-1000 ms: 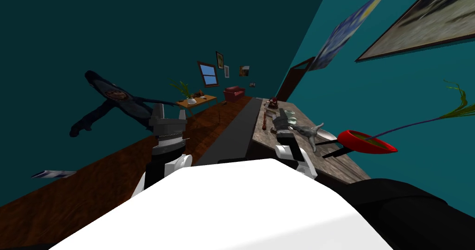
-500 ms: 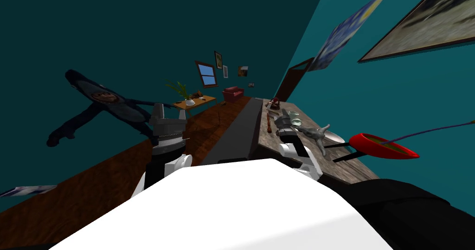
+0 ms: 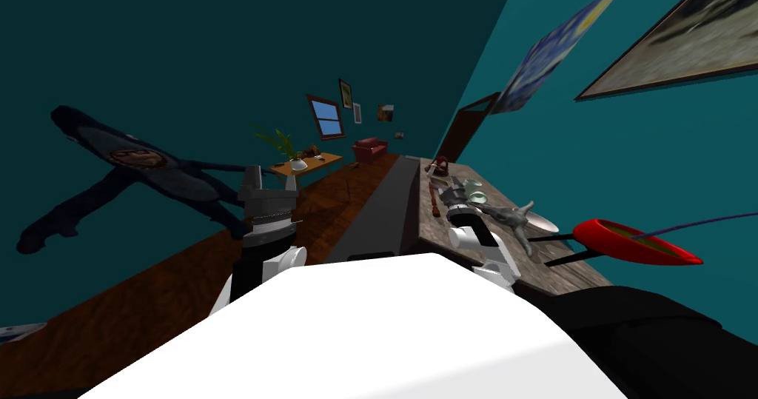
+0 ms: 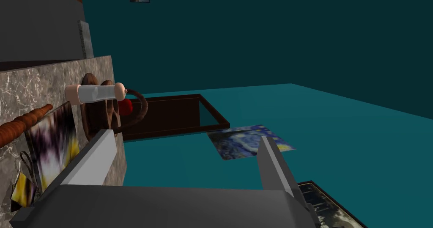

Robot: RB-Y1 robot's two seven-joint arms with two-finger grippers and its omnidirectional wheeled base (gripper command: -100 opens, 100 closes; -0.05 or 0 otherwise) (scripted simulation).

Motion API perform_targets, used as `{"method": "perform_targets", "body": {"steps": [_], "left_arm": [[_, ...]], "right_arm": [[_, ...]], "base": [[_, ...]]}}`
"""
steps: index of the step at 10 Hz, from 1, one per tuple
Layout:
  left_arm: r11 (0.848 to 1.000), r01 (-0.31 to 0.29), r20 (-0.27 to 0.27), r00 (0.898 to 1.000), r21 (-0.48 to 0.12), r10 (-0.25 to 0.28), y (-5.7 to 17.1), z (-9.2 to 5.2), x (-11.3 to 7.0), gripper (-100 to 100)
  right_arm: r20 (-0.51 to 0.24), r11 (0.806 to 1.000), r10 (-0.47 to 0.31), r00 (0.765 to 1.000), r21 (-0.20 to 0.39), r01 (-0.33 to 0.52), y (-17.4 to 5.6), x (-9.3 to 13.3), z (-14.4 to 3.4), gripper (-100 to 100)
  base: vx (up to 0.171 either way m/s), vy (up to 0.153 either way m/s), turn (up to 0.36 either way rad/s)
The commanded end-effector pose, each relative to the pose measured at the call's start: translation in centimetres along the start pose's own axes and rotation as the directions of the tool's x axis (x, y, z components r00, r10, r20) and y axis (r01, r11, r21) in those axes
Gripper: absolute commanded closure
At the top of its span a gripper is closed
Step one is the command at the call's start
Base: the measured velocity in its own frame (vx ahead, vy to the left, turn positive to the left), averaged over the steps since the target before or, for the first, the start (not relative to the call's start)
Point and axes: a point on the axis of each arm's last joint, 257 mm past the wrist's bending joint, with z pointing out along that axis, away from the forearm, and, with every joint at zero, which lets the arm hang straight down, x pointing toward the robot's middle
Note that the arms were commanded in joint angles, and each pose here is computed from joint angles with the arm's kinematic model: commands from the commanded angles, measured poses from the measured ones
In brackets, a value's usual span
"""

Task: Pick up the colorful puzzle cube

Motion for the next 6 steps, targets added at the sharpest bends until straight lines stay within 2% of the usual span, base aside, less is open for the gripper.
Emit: {"method": "perform_targets", "body": {"steps": [1, 2, 3, 5, 6], "left_arm": [[1.0, 0.0, 0.0, 1.0, 0.0, 0.0, 0.0, 0.0, 0.0, 0], [1.0, 0.0, 0.0, 1.0, 0.0, 0.0, 0.0, 0.0, 0.0, 0], [1.0, 0.0, 0.0, 1.0, 0.0, 0.0, 0.0, 0.0, 0.0, 0], [1.0, 0.0, 0.0, 1.0, 0.0, 0.0, 0.0, 0.0, 0.0, 0], [1.0, 0.0, 0.0, 1.0, 0.0, 0.0, 0.0, 0.0, 0.0, 0]], "right_arm": [[0.024, 0.998, 0.048, 0.999, 0.044, -0.049, -0.9, -1.4, 0.3, -100], [0.032, 0.996, 0.047, 0.998, 0.07, -0.049, -1.6, -1.6, 0.3, -100], [0.053, 0.991, 0.094, 0.994, 0.089, -0.099, -1.9, -2.9, 0.5, -100], [0.069, 0.986, 0.093, 0.993, 0.132, -0.101, -3.1, -3.2, 0.3, -100], [0.098, 0.975, 0.138, 0.986, 0.159, -0.153, -3.7, -4.5, 0.4, -100]], "base": [[0.116, 0.014, -0.126], [0.129, 0.034, -0.057], [0.155, 0.067, -0.13], [0.092, 0.053, -0.032], [0.126, 0.028, -0.131]]}}
